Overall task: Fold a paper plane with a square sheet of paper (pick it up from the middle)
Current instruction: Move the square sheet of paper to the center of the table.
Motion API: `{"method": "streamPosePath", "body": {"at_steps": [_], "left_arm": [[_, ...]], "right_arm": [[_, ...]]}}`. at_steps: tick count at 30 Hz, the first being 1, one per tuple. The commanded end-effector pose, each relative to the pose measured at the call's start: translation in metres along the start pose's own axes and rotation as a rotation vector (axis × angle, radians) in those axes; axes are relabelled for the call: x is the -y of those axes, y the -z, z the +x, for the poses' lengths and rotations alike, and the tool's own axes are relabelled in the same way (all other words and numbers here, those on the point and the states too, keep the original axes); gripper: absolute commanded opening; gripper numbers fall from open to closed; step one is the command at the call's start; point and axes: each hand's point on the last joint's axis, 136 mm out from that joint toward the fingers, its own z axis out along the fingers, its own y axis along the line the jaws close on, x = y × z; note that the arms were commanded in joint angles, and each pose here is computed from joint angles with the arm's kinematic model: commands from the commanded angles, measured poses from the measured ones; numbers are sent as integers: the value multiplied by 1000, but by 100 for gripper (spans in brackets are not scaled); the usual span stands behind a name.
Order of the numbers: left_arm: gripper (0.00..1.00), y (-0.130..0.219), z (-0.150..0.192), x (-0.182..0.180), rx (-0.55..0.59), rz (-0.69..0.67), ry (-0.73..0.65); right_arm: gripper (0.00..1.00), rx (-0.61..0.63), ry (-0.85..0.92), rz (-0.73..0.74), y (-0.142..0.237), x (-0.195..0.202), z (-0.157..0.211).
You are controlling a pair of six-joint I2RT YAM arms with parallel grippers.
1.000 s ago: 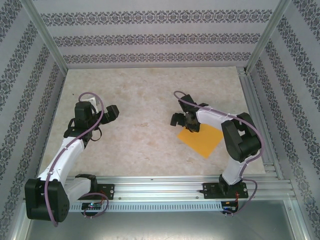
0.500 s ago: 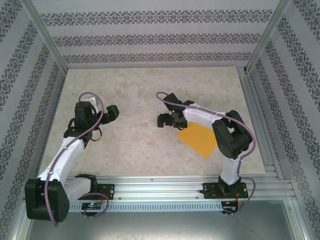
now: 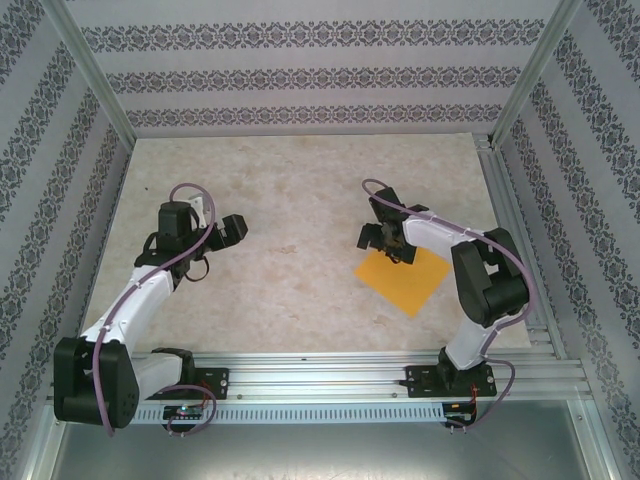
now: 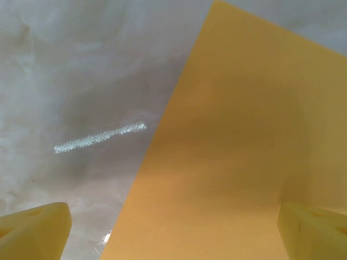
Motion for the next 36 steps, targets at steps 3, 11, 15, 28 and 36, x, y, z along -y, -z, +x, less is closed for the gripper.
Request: {"method": "streamPosePath", "body": {"at_steps": [3, 11, 15, 28, 36], "left_arm": [[100, 4, -20, 10, 45, -2, -40], [100, 8, -18, 1, 44, -55, -29], [100, 11, -17, -2, 48, -73, -31], [100, 2, -14, -3, 36, -56, -30], [100, -9, -13, 0, 9, -30, -30]], "right_arm": [[98, -21, 65, -74, -12, -45, 11], [98, -79, 238, -186, -19, -117, 31], [98, -99, 321, -252, -16, -149, 37], [98, 9, 423, -200, 31, -172, 18], [97, 47, 140, 74, 28, -106, 15]]}}
